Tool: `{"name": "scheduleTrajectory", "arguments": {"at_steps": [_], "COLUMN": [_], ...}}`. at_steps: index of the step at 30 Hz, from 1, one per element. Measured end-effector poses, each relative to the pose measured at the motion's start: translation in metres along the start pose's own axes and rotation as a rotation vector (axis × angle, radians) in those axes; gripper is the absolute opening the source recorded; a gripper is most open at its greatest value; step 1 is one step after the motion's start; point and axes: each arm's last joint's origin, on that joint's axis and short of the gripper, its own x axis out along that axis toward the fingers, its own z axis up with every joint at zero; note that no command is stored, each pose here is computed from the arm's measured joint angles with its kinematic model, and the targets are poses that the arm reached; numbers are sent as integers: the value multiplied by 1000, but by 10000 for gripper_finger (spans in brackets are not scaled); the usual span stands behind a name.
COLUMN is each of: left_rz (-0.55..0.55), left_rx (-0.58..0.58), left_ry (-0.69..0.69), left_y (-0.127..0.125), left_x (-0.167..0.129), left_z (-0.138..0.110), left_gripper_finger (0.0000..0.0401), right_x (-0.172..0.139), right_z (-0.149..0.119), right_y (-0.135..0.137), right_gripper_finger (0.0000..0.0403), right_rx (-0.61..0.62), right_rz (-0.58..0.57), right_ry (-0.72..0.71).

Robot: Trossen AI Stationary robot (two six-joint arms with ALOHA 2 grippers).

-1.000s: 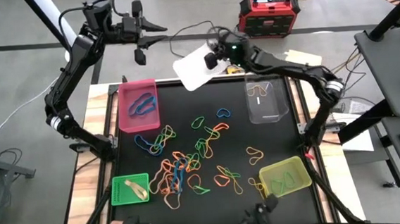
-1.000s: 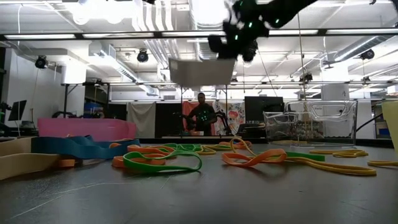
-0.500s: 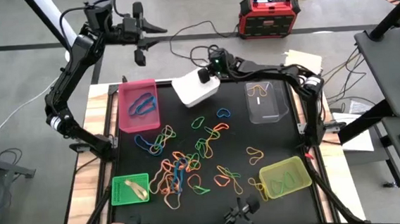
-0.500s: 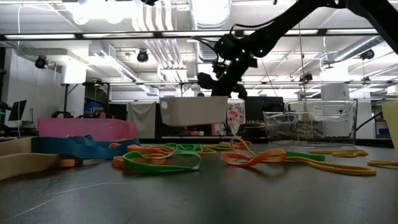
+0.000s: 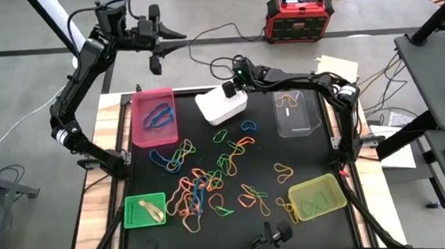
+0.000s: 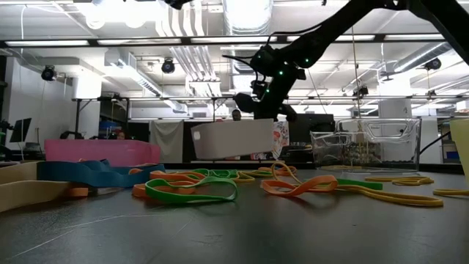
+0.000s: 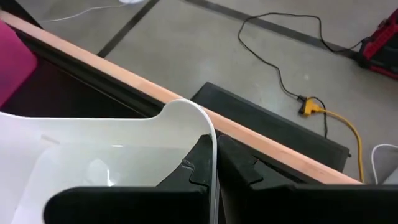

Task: Sort rubber bands into baskets
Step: Remove the green rubber band from the white bin

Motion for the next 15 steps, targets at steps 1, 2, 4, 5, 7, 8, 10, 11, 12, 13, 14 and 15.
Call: {"name": "scheduleTrajectory", "arguments": {"at_steps": [1,2,4,5,7,8,10,11,12,13,14,15], "left_rz": [-1,-2,-3,-4,-7,-8,-8,-9,-10,-11,-11,-14], "left_rx": [-2,-4,-6,-11,-17,-19,-19,-21,-23,-25,-29,-38], "left_ry": [1,3,4,7,11,12,13,14,16,16,17,20], "left_y": [0,0,0,-1,-1,-1,-1,-1,-2,-2,-2,-2], "left_x": [0,0,0,0,0,0,0,0,0,0,0,0], "left_z": [0,0,-1,-1,-2,-2,-2,-2,-2,-2,-2,-3], "left_gripper_finger": [78,78,78,78,78,78,78,78,78,78,78,78], "right_x": [0,0,0,0,-1,-1,-1,-1,-1,-1,-1,-2], "right_z": [0,0,0,0,0,0,0,-1,-1,-1,-1,-1], "right_y": [0,0,1,1,2,2,2,2,2,2,1,1], "right_gripper_finger": [9,9,12,15,26,33,47,56,63,71,79,86], "right_rx": [3,6,5,4,3,6,11,11,10,10,9,9], "right_rz": [0,0,1,1,3,3,3,3,2,1,0,-1], "right_ry": [-1,-1,-2,-1,-1,-1,-1,1,2,4,7,8]}}
